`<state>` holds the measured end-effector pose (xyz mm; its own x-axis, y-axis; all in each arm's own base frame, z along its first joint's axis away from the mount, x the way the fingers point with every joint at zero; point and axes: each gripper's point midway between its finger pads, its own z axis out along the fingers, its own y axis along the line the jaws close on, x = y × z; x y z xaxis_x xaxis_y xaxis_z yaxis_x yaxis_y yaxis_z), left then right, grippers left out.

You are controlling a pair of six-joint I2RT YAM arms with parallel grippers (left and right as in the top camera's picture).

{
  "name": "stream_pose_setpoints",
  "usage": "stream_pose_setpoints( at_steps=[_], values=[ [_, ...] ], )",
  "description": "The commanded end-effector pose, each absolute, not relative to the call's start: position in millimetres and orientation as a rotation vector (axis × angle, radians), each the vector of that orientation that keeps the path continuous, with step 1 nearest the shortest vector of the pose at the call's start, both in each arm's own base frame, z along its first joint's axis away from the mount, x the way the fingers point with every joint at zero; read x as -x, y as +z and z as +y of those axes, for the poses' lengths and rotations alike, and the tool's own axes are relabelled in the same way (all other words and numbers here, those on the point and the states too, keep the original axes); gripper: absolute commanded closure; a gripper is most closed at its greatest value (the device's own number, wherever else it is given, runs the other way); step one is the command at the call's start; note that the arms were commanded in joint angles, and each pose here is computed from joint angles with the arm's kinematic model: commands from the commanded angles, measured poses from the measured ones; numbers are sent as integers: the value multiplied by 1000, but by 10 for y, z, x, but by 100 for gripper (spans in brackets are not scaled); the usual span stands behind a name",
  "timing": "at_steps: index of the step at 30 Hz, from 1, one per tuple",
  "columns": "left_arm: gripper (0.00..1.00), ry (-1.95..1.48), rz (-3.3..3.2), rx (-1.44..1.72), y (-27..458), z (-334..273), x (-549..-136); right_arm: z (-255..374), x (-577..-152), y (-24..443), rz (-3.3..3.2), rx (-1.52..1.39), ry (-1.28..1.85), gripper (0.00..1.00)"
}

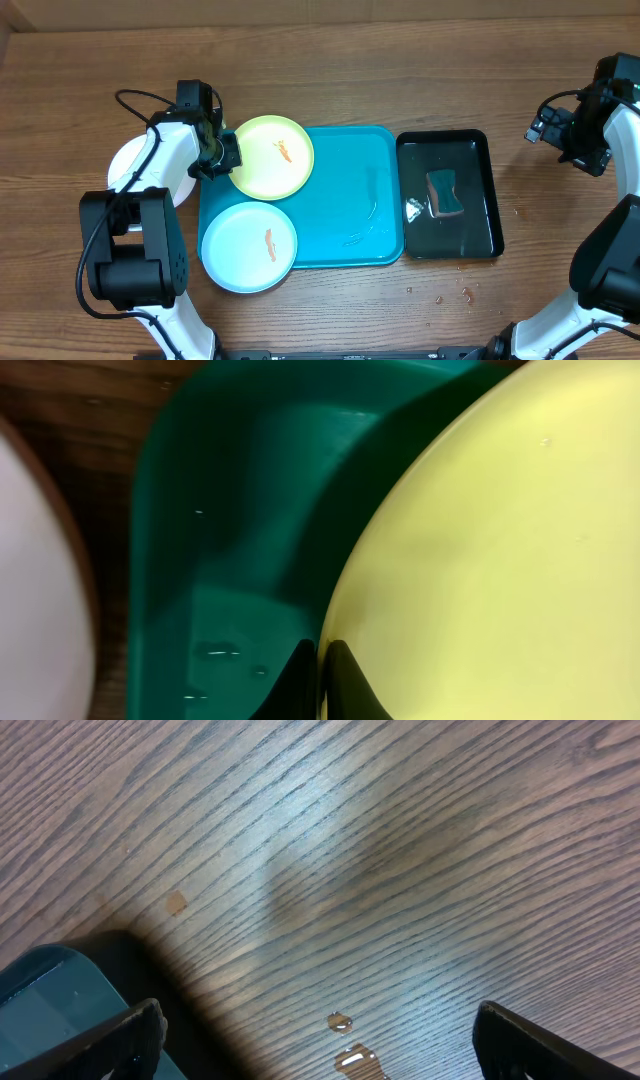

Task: Clean dirty plates on tray and stack at the side
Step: 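Slide the yellow plate right to the tray center with left gripper, then lower right gripper into the basin and grasp the green sponge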

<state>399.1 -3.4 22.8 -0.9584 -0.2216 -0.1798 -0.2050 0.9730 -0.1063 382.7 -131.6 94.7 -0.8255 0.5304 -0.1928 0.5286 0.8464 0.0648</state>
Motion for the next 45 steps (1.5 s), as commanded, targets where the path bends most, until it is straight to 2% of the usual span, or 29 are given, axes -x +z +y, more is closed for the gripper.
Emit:
stream_pose_setpoints(
  at_steps=[1,26,45],
  values=[
    [96,-296,2962,297,180,-290,-3924,-1343,-3890,1098,2776,-806,10,0],
    [96,-389,3040,-18,185,-1477,-3593,-1344,-3889,1098,2776,-807,10,0],
    [96,-188,3044,-3,143,-1325,-3584,-1344,-3890,1099,2776,-806,10,0]
  ],
)
